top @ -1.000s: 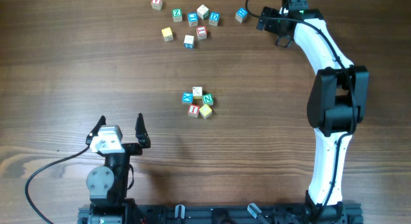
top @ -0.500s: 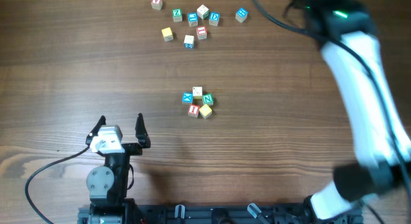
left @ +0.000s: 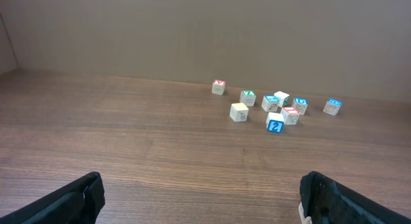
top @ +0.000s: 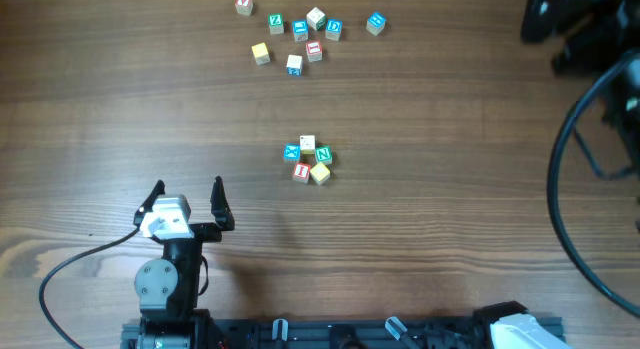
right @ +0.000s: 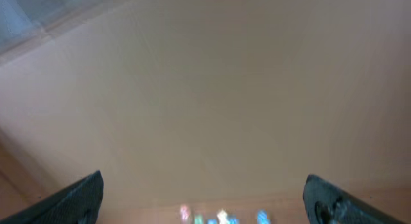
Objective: Form a circle
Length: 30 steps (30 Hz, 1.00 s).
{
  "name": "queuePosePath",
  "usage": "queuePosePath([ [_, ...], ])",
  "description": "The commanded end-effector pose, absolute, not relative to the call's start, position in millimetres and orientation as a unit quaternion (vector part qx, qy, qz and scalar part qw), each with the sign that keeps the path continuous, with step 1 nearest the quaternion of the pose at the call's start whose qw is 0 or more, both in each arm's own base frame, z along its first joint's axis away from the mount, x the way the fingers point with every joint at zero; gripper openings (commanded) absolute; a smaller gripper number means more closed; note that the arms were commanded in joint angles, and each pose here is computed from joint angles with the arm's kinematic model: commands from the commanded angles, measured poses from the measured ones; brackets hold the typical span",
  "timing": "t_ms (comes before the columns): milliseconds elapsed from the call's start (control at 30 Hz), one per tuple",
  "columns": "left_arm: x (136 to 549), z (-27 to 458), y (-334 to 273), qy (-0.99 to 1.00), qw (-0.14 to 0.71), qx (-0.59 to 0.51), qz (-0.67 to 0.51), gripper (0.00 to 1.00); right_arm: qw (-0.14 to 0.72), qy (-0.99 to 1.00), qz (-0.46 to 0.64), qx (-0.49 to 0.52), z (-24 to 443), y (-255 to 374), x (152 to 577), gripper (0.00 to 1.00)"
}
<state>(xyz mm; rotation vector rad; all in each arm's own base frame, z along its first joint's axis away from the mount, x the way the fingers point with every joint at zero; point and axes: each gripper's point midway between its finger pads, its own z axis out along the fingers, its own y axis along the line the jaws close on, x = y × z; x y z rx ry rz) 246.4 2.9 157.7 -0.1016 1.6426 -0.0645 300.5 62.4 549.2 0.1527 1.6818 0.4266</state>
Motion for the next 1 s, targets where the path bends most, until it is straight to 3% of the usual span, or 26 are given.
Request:
queuePosePath([
  [0,246,157,4,0.731,0.681,-0.040,-0.020,1.00,0.543,0.823,0.152,0.069,481,59,285,1.00],
  [67,246,157,4,0.731,0.681,-0.040,-0.020,1.00,0.520,0.839,0.145,0.070,461,56,272,1.00],
  [200,246,157,4,0.731,0.681,-0.040,-0.020,1.00,0.572,0.802,0.161,0.068,465,58,279,1.00],
  [433,246,157,4,0.731,0.681,-0.040,-0.020,1.00,0.721,0.659,0.209,0.059,481,67,322,1.00],
  [733,246,157,4,0.731,0.681,-0.040,-0.020,1.00,0.757,0.614,0.212,0.063,467,59,313,1.00],
  [967,246,157,4,0.731,0.681,-0.040,-0.020,1.00,0.771,0.605,0.179,0.090,421,28,294,1.00],
])
